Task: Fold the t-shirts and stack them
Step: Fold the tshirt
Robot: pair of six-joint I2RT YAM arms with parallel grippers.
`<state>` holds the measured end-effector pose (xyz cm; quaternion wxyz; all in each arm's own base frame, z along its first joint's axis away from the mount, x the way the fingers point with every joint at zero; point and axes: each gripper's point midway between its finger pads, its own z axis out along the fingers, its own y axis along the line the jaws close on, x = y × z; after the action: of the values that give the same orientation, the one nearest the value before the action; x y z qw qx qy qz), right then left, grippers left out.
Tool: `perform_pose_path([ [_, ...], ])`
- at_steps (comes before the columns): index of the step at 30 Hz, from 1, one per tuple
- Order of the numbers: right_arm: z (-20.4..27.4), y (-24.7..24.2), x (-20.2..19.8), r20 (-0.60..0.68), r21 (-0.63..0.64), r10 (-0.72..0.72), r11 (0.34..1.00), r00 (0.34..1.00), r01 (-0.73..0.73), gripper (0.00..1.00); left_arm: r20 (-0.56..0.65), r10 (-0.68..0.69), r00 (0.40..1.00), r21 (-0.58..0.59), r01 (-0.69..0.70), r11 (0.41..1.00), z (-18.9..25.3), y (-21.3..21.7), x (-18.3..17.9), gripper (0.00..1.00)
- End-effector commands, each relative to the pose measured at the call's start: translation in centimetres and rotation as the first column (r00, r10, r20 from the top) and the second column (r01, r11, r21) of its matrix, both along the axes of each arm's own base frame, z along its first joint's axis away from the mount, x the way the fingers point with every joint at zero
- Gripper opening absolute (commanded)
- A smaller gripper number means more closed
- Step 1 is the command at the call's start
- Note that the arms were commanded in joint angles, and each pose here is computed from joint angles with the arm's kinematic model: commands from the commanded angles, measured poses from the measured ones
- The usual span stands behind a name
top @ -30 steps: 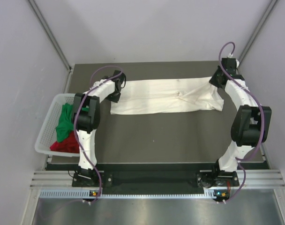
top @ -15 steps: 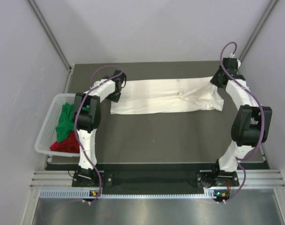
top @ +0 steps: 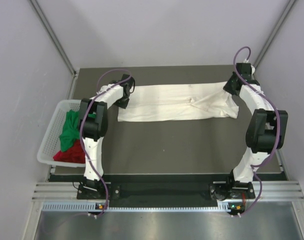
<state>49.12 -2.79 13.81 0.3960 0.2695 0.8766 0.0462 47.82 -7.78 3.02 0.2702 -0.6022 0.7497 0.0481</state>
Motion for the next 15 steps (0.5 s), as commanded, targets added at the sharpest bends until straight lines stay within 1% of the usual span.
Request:
perform_pose_path([
  [1, 3.5, -0.8, 2.3, 0.114, -0.008, -0.019, 1.000, 0.993, 0.020, 0.00, 0.029, 0.023, 0.999, 0.039, -0.024, 0.999, 0.9, 1.0, 0.8, 0.00],
  [8, 3.0, -1.4, 2.8, 0.106, -0.016, -0.031, 0.999, 0.994, 0.033, 0.00, 0.036, 0.031, 0.999, 0.051, -0.032, 0.998, 1.2, 1.2, 0.9, 0.00],
  [11, 3.0, -1.1, 3.4, 0.114, -0.011, -0.010, 1.000, 0.993, 0.012, 0.00, 0.062, 0.039, 0.997, 0.037, -0.041, 0.998, 1.5, 1.1, 1.1, 0.00],
  [15, 1.8, -0.8, 4.2, 0.101, 0.006, 0.007, 1.000, 0.995, -0.007, 0.00, 0.065, 0.029, 0.997, 0.020, -0.031, 0.999, 1.3, 0.8, 1.3, 0.00],
])
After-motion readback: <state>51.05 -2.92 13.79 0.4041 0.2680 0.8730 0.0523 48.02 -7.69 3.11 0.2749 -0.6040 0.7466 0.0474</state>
